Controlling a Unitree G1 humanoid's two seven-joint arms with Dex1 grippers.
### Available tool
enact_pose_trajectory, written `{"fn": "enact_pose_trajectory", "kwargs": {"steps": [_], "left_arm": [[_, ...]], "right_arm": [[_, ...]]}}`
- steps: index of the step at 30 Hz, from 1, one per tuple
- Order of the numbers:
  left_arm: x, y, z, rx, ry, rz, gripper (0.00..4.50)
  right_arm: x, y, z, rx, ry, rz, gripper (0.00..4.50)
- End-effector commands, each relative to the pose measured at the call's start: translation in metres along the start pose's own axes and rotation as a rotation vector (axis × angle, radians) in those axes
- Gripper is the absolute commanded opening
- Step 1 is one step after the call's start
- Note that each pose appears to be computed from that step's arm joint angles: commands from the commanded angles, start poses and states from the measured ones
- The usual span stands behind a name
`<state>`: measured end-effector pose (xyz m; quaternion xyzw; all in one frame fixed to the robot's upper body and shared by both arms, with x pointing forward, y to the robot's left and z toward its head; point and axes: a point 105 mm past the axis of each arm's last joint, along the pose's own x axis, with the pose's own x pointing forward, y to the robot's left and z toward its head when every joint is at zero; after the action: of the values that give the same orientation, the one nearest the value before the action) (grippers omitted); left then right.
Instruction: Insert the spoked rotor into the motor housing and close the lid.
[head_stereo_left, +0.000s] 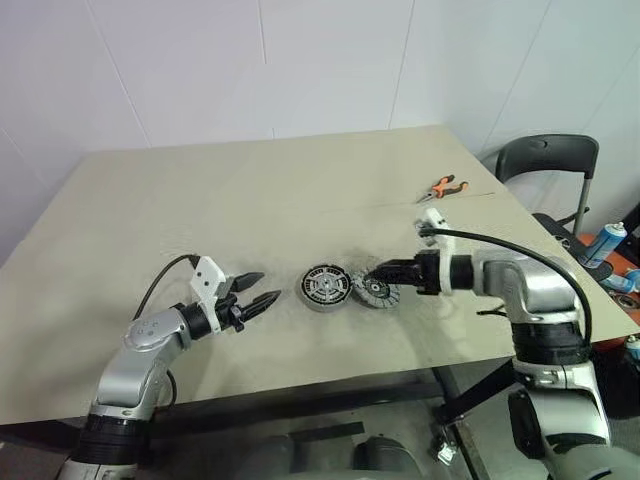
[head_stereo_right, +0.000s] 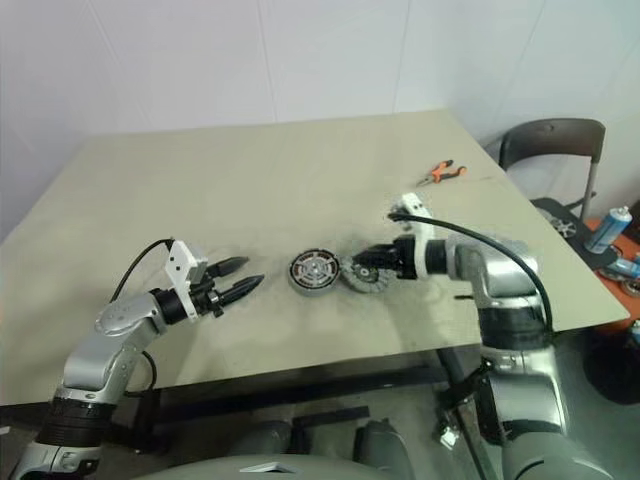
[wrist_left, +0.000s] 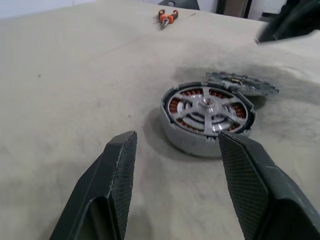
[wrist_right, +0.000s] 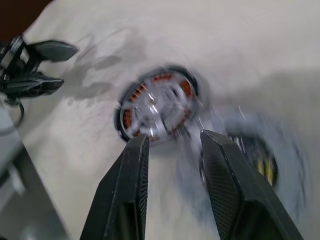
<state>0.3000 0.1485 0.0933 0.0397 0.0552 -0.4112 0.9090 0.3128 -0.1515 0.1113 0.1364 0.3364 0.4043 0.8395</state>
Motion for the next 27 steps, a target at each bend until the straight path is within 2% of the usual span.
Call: {"fn": "enact_pose_trajectory", "kwargs": {"steps": [1, 4, 10, 16, 27], "left_arm": [[0.002, 0.007, 0.013, 0.047, -0.016, -0.007, 2.75], [0.005, 0.008, 0.015, 0.053, -0.014, -0.016, 2.75], [0.006, 0.003, 0.016, 0.054, -0.018, -0.023, 2.75], [0.004, -0.001, 0.015, 0.05, -0.026, -0.019, 2.75], [0.004, 0.001, 0.01, 0.056, -0.017, -0.006, 2.75]], "right_arm": [[-0.01, 0.014, -0.001, 0.091, -0.042, 0.036, 1.7], [-0.014, 0.014, -0.02, 0.159, -0.023, 0.028, 1.7], [-0.02, -0.008, -0.052, 0.295, -0.032, -0.073, 1.7], [-0.015, -0.023, -0.057, 0.371, -0.09, -0.137, 1.7], [0.001, -0.021, -0.051, 0.41, -0.17, -0.14, 1.7]]}}
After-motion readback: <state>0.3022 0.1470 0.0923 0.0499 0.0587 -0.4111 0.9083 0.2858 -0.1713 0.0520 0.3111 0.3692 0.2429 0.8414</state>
